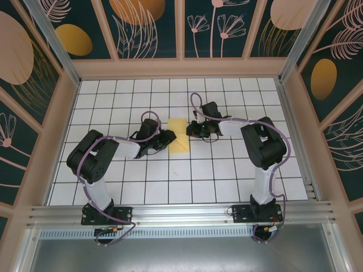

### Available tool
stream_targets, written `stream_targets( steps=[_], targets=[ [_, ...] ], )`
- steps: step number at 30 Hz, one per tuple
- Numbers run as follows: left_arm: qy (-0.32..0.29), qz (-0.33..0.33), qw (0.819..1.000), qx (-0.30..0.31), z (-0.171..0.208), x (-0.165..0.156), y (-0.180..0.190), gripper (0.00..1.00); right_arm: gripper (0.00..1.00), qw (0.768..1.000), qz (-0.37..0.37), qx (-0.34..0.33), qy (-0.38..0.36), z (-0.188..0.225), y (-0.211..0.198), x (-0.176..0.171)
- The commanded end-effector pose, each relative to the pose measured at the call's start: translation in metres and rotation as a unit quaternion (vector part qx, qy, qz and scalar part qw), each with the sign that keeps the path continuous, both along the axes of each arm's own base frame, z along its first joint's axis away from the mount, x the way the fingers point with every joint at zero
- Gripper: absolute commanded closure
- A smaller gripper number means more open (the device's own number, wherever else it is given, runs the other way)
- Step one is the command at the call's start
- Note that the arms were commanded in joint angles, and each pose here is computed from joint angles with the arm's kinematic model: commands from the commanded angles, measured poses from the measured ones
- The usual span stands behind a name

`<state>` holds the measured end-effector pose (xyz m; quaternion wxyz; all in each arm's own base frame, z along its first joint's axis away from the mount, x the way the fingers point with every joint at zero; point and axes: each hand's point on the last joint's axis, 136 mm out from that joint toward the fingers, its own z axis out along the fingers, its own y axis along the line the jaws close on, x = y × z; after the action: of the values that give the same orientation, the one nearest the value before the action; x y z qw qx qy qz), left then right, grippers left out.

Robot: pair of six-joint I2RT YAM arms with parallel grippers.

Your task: Fold a paper plane with a square sheet of paper (pick it up from the middle)

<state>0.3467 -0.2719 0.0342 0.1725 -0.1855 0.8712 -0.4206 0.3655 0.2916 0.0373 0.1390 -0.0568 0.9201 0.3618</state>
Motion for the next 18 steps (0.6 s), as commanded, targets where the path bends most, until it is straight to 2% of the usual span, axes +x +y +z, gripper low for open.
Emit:
stream_targets(
  steps=[1, 9, 18],
  targets=[
    [-0.006, -0.005, 1.0, -0.017, 0.006, 0.008, -0.008, 0.68, 0.94, 1.0, -0.009, 0.012, 0.004, -0.003, -0.001, 0.004],
    [-0.01, -0.016, 1.0, -0.021, 0.004, 0.014, -0.015, 0.68, 0.93, 1.0, -0.009, 0.013, 0.011, -0.007, -0.003, 0.002],
    [-0.023, -0.026, 0.999, -0.025, 0.008, 0.023, -0.022, 0.75, 0.93, 1.0, -0.008, 0.01, 0.015, -0.01, -0.004, 0.001]
  ],
)
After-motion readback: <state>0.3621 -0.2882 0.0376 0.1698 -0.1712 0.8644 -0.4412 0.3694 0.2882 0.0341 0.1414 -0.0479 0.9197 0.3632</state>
